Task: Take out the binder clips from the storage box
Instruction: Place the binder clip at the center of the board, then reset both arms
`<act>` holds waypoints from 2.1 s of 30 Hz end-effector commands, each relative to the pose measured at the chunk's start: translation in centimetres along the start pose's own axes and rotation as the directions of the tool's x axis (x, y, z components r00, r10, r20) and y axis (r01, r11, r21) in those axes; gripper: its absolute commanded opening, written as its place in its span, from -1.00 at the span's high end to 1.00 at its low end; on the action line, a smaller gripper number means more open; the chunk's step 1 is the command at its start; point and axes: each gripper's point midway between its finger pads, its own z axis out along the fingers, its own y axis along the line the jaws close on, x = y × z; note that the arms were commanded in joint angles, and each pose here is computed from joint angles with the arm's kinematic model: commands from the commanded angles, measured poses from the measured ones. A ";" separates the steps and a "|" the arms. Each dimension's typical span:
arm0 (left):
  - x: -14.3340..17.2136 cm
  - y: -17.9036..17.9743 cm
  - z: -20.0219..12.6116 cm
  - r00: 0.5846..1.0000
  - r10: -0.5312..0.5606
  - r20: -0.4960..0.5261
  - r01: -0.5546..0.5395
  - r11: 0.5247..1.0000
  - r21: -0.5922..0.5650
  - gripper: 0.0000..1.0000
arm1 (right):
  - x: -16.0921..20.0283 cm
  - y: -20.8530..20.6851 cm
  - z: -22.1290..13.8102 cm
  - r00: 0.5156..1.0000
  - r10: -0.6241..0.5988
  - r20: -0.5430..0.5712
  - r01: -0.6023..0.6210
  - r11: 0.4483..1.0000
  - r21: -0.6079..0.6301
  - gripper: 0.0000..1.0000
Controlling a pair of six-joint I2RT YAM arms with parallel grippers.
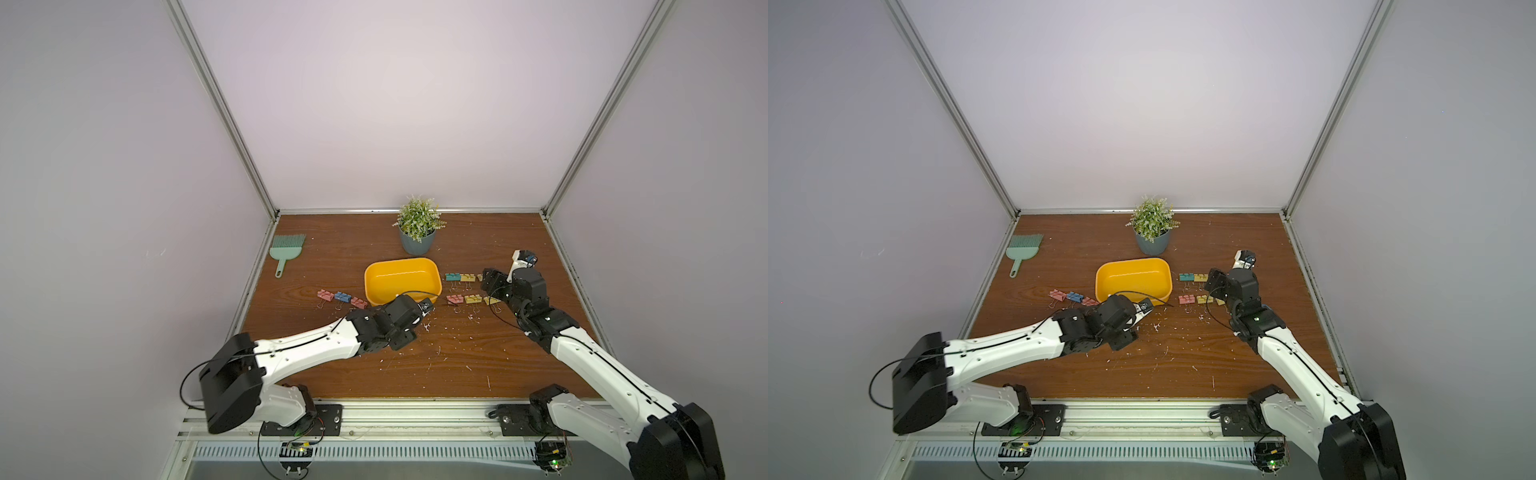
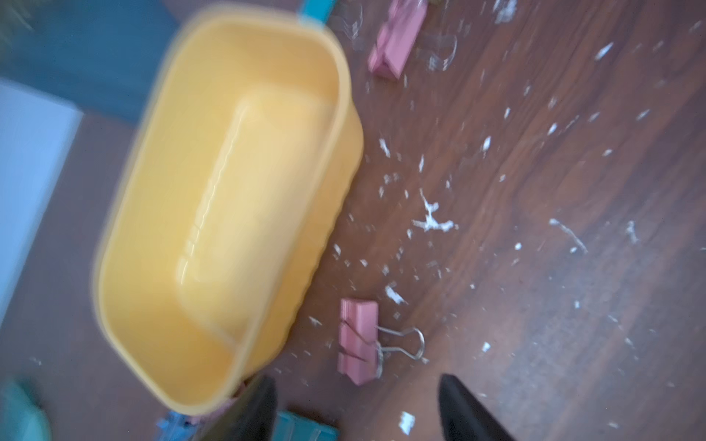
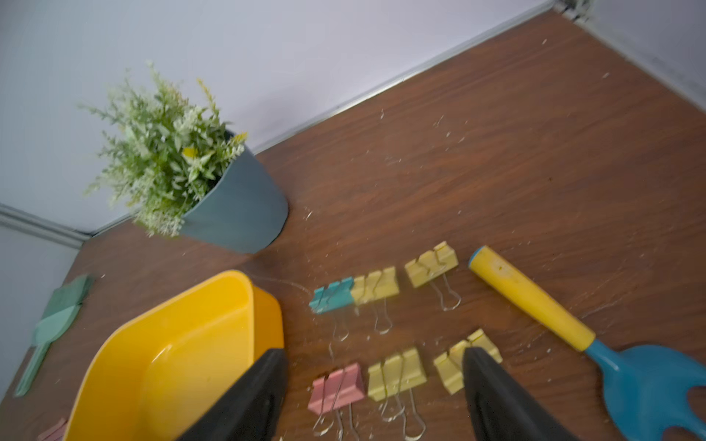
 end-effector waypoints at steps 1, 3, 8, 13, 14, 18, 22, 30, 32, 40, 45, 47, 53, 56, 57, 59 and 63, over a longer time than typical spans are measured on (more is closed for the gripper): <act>-2.9 5.3 -2.5 0.969 -0.142 0.200 0.172 0.975 -0.143 -0.95 | -3.9 -3.2 0.5 0.971 -0.208 0.116 0.177 0.955 0.236 -0.97; -2.7 11.0 -3.9 0.912 -0.280 0.298 0.354 0.906 -0.232 -0.96 | -4.9 -5.3 1.3 0.948 -0.278 0.158 0.206 0.909 0.361 -0.98; 2.9 23.7 -7.7 0.697 -0.437 0.568 0.700 0.584 -0.410 -0.96 | -5.2 -8.8 3.2 0.925 -0.310 0.220 0.178 0.865 0.470 -0.98; 11.4 29.3 -9.1 0.623 -0.438 0.648 0.780 0.283 -0.558 -0.97 | -3.3 -10.8 4.4 0.912 -0.324 0.252 0.194 0.881 0.432 -0.98; 12.1 29.4 -9.3 0.663 -0.376 0.647 0.747 0.277 -0.605 -0.97 | -2.9 -11.0 4.4 0.905 -0.328 0.271 0.195 0.886 0.420 -0.98; 14.5 28.3 -8.9 0.765 -0.217 0.606 0.644 0.275 -0.714 -0.97 | -3.3 -9.7 4.5 0.891 -0.338 0.303 0.229 0.911 0.343 -0.98; 15.8 27.7 -5.4 0.829 -0.251 0.500 0.559 0.329 -0.761 -0.97 | -3.1 -8.8 3.7 0.873 -0.340 0.350 0.247 0.927 0.283 -0.97; 17.0 26.5 -2.9 0.725 -0.385 0.570 0.688 0.389 -0.613 -0.97 | -0.2 -9.8 2.4 0.876 -0.346 0.336 0.266 0.928 0.263 -0.98; 16.3 26.3 -2.9 0.737 -0.335 0.587 0.674 0.423 -0.605 -0.97 | 0.4 -9.7 3.2 0.884 -0.338 0.324 0.264 0.931 0.251 -0.98; 17.5 25.0 -4.2 0.689 -0.255 0.679 0.711 0.424 -0.562 -0.97 | 1.7 -8.0 4.8 0.871 -0.345 0.350 0.314 0.938 0.145 -0.98; 19.1 26.9 -2.6 0.682 -0.367 0.632 0.731 0.333 -0.595 -1.00 | 1.9 -8.7 5.5 0.883 -0.333 0.331 0.288 0.941 0.177 -0.99; 19.1 26.8 -2.8 0.680 -0.355 0.642 0.733 0.336 -0.591 -1.00 | 2.0 -8.9 5.5 0.885 -0.327 0.330 0.282 0.943 0.179 -0.98; 19.1 26.8 -2.9 0.679 -0.354 0.643 0.734 0.337 -0.589 -1.00 | 1.9 -9.3 5.3 0.888 -0.317 0.334 0.264 0.945 0.195 -0.98; 19.1 26.7 -2.9 0.680 -0.354 0.642 0.734 0.338 -0.590 -1.00 | 1.9 -9.2 5.3 0.887 -0.320 0.334 0.266 0.944 0.195 -0.98; 19.1 26.7 -2.9 0.679 -0.355 0.643 0.734 0.338 -0.589 -1.00 | 1.9 -9.2 5.3 0.887 -0.320 0.334 0.266 0.944 0.196 -0.98; 19.1 26.7 -2.9 0.679 -0.355 0.642 0.734 0.338 -0.589 -1.00 | 1.9 -9.2 5.5 0.889 -0.318 0.329 0.267 0.944 0.193 -0.98; 19.1 26.8 -2.9 0.679 -0.354 0.643 0.734 0.338 -0.589 -1.00 | 1.9 -9.2 5.4 0.888 -0.319 0.332 0.266 0.944 0.194 -0.99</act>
